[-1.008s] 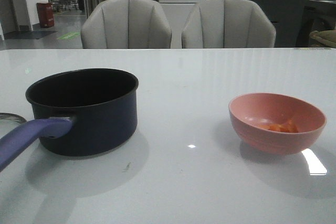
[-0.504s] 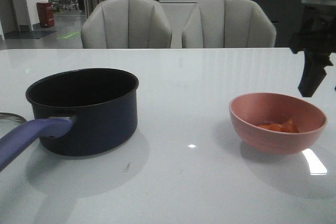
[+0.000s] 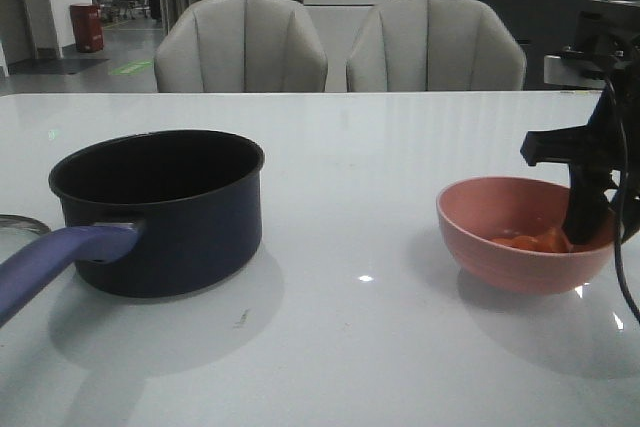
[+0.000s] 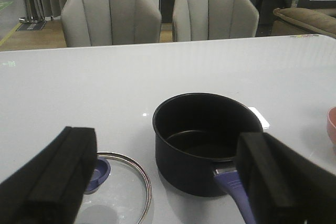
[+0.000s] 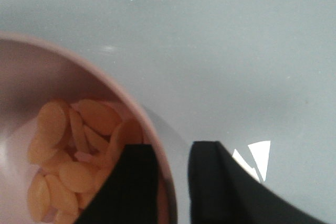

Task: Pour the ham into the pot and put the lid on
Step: 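Lower the right gripper to the rim of the pink bowl and grasp it, then lift the pink bowl and carry it over the saucepan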

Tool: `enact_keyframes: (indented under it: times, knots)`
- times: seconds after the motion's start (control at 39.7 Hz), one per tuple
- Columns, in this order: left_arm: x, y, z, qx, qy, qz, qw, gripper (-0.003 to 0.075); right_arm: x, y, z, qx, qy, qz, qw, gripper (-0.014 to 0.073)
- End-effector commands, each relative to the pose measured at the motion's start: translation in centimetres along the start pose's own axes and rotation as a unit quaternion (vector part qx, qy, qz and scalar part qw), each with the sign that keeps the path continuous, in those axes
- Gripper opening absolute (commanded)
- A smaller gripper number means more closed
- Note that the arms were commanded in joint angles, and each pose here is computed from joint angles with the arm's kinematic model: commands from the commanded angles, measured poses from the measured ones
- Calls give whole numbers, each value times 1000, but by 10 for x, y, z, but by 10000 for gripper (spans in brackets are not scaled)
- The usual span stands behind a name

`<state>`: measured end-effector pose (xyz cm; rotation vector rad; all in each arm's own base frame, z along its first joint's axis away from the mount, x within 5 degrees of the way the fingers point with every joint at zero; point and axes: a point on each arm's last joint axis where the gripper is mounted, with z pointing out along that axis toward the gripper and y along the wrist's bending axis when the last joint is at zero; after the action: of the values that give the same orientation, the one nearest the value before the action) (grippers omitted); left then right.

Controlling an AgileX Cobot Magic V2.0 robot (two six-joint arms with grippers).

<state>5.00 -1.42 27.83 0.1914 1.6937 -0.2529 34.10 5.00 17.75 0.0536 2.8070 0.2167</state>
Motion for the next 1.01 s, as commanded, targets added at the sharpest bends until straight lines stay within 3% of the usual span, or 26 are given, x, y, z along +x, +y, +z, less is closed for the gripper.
enact_keyframes:
  times: [0.0,0.28,0.48,0.63,0.78,0.98]
  knots:
    - [-13,-1,-1,7,-41,-1,999,583,-16,4,-23,-15,-58,5,998,129]
    - [-13,-1,-1,7,-41,-1,999,583,-19,4,-25,-15,-65,3,998,147]
    - [-13,-1,-1,7,-41,-1,999,583,-39,27,-66,-36,-89,-25,995,147]
    - [-13,-1,-1,7,-41,-1,999,583,-51,65,-111,-68,-153,-81,982,147]
    - [-13,-1,-1,7,-41,-1,999,583,-53,122,-145,-112,-185,-150,965,147]
    - [-13,-1,-1,7,-41,-1,999,583,-55,183,-163,-143,-223,-223,938,139]
